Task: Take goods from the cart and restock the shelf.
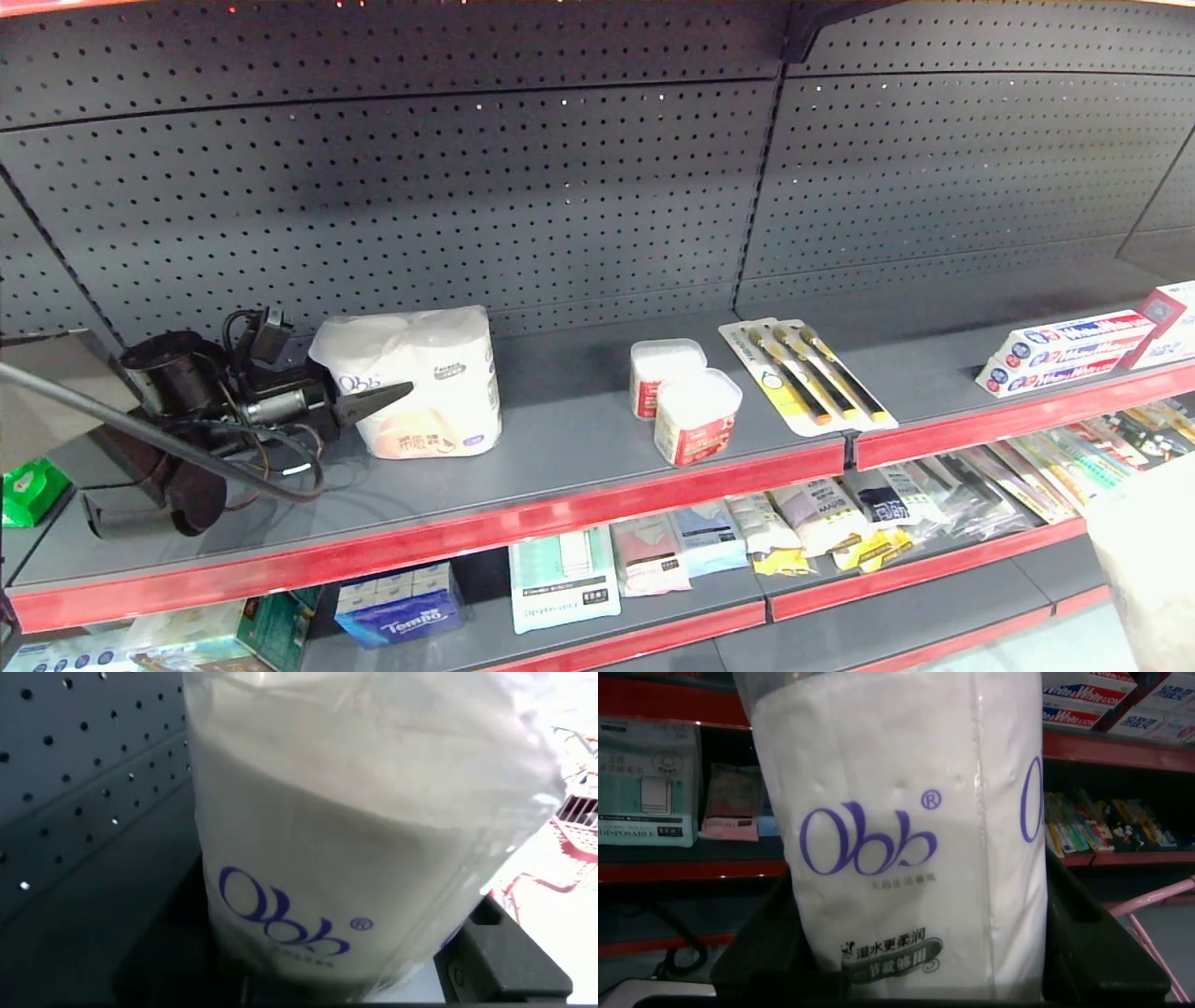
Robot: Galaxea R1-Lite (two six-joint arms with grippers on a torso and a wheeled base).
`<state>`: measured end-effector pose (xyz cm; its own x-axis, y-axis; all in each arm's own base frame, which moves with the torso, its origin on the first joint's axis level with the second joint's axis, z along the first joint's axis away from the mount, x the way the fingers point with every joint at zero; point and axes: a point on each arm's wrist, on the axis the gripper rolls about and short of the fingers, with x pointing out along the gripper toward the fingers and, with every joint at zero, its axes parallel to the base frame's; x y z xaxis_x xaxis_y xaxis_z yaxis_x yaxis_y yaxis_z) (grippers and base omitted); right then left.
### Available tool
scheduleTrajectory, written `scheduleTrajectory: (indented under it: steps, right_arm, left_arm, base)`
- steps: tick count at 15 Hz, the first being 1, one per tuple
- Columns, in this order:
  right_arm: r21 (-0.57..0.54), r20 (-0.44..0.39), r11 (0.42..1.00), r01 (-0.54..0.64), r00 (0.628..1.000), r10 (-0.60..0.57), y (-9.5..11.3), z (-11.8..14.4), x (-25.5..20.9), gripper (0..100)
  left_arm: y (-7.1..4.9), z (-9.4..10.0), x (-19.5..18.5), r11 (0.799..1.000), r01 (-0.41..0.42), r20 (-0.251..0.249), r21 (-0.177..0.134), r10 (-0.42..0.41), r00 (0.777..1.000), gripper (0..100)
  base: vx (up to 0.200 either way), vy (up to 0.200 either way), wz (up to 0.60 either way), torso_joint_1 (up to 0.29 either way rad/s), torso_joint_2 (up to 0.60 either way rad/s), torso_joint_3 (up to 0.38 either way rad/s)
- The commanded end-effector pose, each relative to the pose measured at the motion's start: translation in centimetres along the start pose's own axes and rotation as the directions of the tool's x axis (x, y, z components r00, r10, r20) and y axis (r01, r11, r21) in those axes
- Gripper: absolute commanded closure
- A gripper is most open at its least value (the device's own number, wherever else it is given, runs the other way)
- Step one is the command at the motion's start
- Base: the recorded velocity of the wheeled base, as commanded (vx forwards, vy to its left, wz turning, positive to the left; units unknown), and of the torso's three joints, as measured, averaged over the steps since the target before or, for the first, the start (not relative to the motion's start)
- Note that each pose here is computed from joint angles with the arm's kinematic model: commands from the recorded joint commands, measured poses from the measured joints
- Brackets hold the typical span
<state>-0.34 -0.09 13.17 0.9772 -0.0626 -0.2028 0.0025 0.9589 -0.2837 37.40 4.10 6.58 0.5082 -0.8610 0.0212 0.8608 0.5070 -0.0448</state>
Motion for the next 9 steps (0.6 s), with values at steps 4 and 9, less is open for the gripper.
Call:
scheduleTrajectory:
  steps: [4, 9]
  right_arm:
    - [-0.001, 0.0, 1.0, 0.0, 1.0, 0.0, 0.0, 0.0, 0.0, 100]
    - [-0.001, -0.002, 1.0, -0.001, 1.0, 0.001, 0.0, 0.2, 0.1, 100]
  left_arm:
    - [-1.1, 1.7, -1.9, 1.0, -0.024, 0.008, 0.013, 0.024, 1.0, 100]
    - [-3.1, 1.5, -4.3, 0.999, -0.025, -0.012, -0.033, 0.024, 1.0, 100]
  base:
    - [0.0, 0.0, 0.0, 0.0, 0.0, 0.0]
    - [0.0, 0.0, 0.0, 0.0, 0.0, 0.0]
